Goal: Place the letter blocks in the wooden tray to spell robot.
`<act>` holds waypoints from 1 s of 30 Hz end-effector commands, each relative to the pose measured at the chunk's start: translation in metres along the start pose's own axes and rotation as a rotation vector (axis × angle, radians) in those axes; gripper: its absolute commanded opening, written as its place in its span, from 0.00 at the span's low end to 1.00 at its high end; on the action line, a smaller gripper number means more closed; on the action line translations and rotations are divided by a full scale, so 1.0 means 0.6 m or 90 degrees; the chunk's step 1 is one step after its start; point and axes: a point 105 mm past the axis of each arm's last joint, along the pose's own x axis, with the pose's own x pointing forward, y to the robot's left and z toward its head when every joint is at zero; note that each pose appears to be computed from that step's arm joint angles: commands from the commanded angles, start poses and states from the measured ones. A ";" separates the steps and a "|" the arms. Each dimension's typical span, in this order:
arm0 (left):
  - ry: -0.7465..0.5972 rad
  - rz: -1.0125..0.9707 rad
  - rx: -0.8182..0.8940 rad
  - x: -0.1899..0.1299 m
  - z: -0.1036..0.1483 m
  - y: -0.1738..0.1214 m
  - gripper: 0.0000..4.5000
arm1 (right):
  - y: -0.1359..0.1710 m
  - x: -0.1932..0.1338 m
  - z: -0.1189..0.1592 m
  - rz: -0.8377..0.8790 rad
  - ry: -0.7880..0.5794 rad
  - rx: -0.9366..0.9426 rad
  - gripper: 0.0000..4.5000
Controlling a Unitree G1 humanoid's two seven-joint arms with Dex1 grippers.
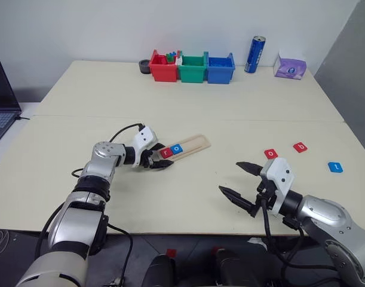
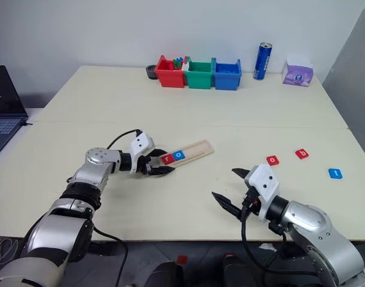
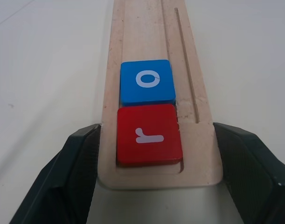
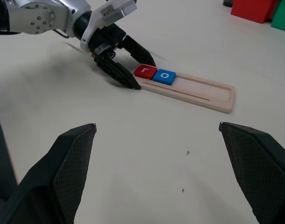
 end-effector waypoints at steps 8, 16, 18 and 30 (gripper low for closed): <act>0.011 -0.180 0.167 0.029 0.021 -0.084 0.75 | -0.007 -0.064 -0.009 0.020 0.069 -0.024 1.00; 0.010 -0.189 0.167 0.036 0.019 -0.089 0.75 | -0.007 -0.062 -0.007 0.013 0.064 -0.028 1.00; 0.007 -0.195 0.158 0.038 0.018 -0.092 0.75 | -0.007 -0.062 -0.009 0.012 0.065 -0.026 1.00; -0.023 -0.225 0.094 0.040 0.020 -0.109 0.83 | -0.003 -0.061 -0.014 0.017 0.063 -0.021 1.00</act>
